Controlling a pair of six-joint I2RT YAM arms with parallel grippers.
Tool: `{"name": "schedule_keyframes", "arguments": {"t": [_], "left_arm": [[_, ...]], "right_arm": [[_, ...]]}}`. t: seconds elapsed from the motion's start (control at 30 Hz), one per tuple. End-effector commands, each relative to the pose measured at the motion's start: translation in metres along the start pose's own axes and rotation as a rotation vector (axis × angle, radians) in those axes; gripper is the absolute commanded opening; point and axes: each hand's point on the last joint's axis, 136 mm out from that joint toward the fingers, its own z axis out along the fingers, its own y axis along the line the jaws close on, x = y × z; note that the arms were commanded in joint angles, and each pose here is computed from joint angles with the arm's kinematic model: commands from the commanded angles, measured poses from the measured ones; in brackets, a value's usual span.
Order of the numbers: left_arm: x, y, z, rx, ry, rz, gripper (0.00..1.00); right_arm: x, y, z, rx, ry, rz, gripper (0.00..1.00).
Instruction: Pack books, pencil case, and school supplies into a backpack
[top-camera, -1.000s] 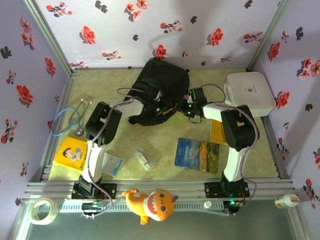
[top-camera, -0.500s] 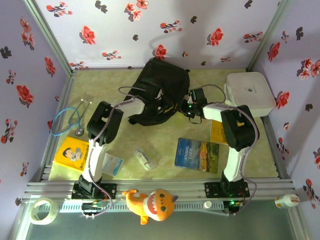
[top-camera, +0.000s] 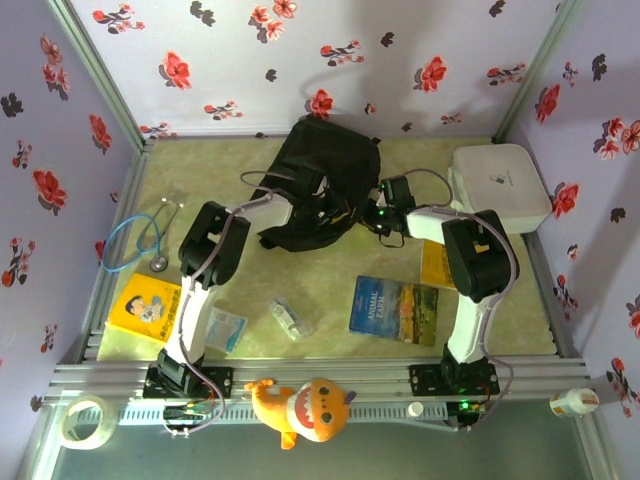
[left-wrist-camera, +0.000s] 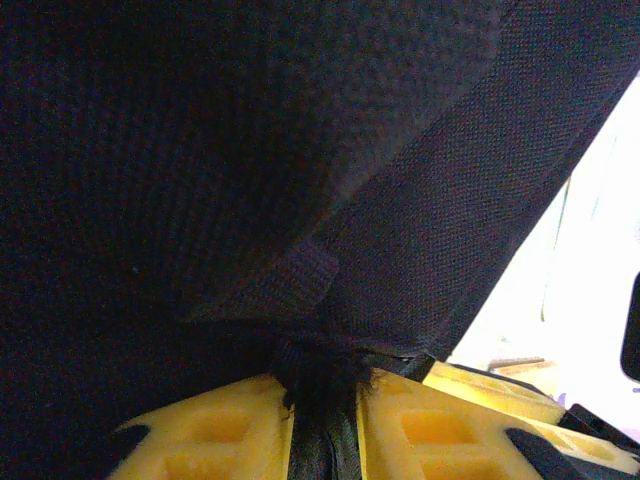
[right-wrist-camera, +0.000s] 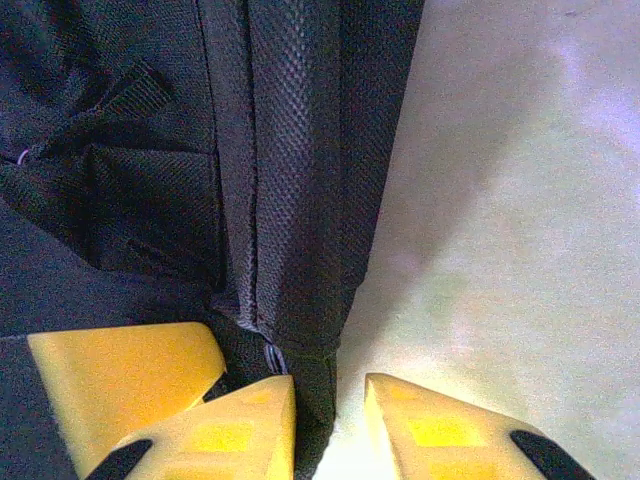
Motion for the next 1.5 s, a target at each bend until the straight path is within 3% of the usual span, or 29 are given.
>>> {"name": "schedule_keyframes", "arguments": {"t": [0.0,0.33,0.93,1.37,1.47], "left_arm": [[-0.005,0.001,0.008,-0.014,-0.023,0.01,0.22],[-0.008,-0.015,-0.005,0.014,-0.04,0.033,0.0],[0.01,-0.02,-0.051,0.025,-0.05,0.125,0.0],[0.014,-0.02,-0.055,0.036,-0.051,0.193,0.0],[0.013,-0.027,-0.052,0.08,-0.048,0.202,0.04]], "right_arm": [[0.025,-0.02,0.002,0.059,0.077,0.043,0.23],[0.026,-0.02,0.001,0.056,0.072,0.045,0.21],[0.009,0.007,-0.007,-0.078,-0.009,0.096,0.24],[0.003,0.013,-0.007,-0.107,-0.032,0.121,0.24],[0.006,0.011,-0.005,-0.103,-0.024,0.125,0.24]]}}
